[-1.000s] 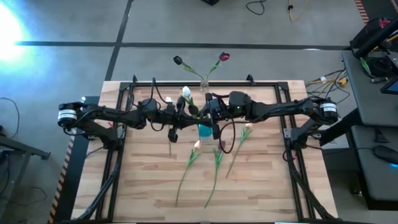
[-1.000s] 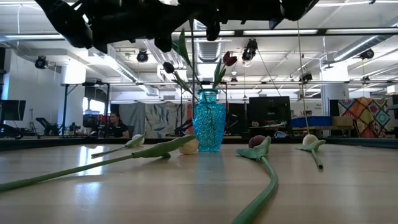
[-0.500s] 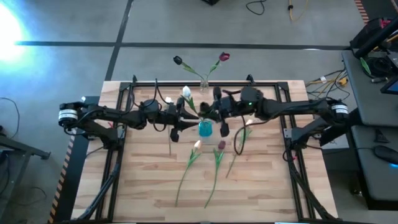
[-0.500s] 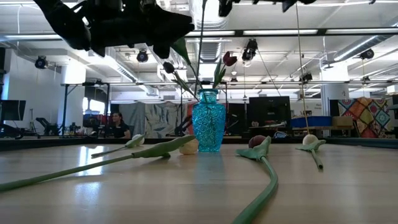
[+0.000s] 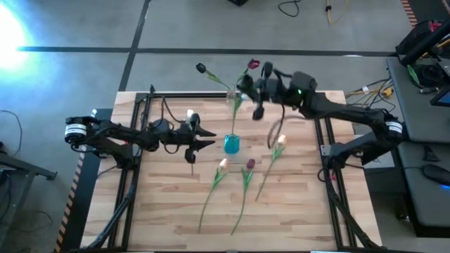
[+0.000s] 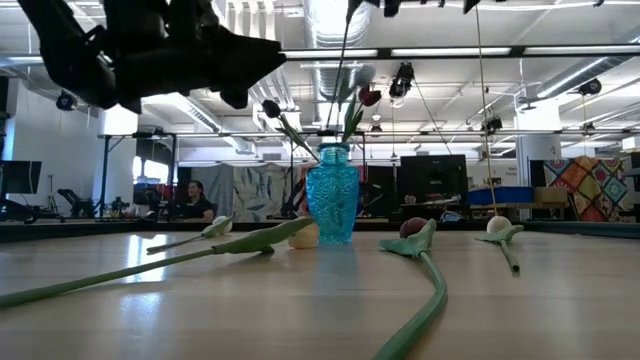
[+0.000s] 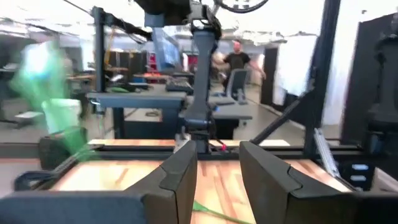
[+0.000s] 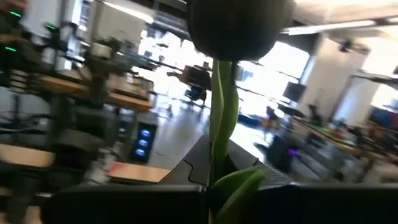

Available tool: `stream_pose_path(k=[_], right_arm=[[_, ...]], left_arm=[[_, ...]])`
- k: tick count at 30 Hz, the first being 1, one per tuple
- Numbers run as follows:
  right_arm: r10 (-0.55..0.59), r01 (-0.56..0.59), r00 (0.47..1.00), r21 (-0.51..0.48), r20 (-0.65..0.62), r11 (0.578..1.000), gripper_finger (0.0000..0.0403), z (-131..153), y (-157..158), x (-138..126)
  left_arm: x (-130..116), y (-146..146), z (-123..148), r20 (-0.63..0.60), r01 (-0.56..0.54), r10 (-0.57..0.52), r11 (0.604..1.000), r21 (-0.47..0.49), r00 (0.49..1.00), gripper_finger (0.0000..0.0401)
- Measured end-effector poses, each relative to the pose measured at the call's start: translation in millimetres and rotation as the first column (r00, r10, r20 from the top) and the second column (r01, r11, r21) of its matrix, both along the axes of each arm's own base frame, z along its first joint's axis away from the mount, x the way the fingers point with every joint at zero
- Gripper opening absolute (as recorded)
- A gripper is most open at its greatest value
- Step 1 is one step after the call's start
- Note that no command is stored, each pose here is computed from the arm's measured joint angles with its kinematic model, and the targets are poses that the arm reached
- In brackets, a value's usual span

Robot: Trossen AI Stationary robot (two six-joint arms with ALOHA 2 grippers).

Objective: Sort flowers into vase by color
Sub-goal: Put the black tulip into the transparent vase

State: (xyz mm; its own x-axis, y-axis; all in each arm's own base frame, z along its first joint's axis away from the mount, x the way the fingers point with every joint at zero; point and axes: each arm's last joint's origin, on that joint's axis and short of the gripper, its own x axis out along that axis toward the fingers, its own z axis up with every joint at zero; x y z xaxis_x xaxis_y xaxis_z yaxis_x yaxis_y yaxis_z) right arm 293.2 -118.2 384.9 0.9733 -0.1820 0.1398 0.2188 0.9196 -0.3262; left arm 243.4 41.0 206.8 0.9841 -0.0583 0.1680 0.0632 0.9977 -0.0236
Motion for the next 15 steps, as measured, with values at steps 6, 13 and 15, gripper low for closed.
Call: stream_pose_path(k=[6, 13, 15], right_arm=[[0.036, -0.037, 0.999, 0.112, 0.011, 0.993, 0.0012, 2.5, -41.2, 11.8], [0.065, -0.067, 0.998, 0.102, 0.022, 0.993, 0.0012, 9.3, -46.8, 24.3], [0.046, -0.049, 0.998, 0.093, 0.035, 0.994, 0.0012, 14.2, -52.1, 23.4]], left_arm=[[-9.1, -1.1, -6.1, 0.028, -0.023, 0.023, 1.0, -0.004, 0.999, 0.0107], [-9.5, -1.2, -6.9, 0.025, -0.025, 0.025, 1.0, 0.001, 0.999, 0.0107], [-9.5, -1.2, -6.9, 0.025, -0.026, 0.026, 1.0, 0.005, 0.999, 0.0107]])
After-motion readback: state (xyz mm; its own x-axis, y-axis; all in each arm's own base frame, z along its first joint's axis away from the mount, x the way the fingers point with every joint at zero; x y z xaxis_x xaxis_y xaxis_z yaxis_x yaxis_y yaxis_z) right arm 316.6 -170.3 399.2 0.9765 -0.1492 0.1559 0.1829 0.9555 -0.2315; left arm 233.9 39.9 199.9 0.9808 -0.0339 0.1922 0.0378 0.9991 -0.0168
